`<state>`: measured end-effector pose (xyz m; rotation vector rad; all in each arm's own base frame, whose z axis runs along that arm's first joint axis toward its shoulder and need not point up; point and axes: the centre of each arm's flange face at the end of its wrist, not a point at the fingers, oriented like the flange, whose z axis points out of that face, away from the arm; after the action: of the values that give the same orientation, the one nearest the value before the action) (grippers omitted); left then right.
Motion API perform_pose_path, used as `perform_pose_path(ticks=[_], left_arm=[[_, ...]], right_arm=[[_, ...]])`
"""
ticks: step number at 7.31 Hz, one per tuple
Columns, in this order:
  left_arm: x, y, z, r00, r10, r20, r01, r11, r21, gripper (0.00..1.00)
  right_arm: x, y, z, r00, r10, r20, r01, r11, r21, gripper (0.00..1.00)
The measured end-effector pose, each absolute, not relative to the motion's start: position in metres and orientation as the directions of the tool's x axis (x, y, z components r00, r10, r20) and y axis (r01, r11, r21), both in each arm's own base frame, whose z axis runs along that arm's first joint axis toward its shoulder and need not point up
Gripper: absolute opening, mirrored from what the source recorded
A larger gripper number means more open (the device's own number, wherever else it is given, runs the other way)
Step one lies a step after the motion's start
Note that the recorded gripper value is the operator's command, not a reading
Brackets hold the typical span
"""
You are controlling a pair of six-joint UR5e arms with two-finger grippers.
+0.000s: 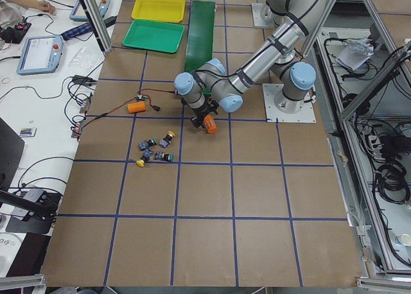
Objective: Sort buttons by color to trays
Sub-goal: 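Grasp the orange cylinder with the left gripper and lift it, then carry the cylinder onto the belt's near end and open the left gripper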
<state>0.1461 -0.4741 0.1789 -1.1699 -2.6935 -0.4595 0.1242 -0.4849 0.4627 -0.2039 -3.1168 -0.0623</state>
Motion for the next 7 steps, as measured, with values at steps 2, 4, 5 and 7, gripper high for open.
perform_pose_path(ticks=[2,4,5,7], left_arm=[[0.145,-0.472,0.173,-0.685,0.697,0.211,0.728,0.656,0.199,0.0],[0.143,-0.476,0.185,-0.696,0.699,0.165,0.718,0.672,0.18,0.0],[0.136,-0.478,0.204,-0.69,0.709,0.144,0.724,0.674,0.149,0.0],[0.079,-0.492,0.256,-0.608,0.79,0.08,0.794,0.602,0.086,0.0]], right_arm=[[0.125,-0.485,0.463,-0.991,0.13,0.02,0.131,0.991,0.039,1.0],[0.124,-0.485,0.463,-0.991,0.131,0.021,0.132,0.991,0.038,1.0],[0.124,-0.485,0.463,-0.991,0.132,0.02,0.132,0.99,0.038,1.0],[0.124,-0.485,0.463,-0.991,0.132,0.021,0.133,0.99,0.038,1.0]])
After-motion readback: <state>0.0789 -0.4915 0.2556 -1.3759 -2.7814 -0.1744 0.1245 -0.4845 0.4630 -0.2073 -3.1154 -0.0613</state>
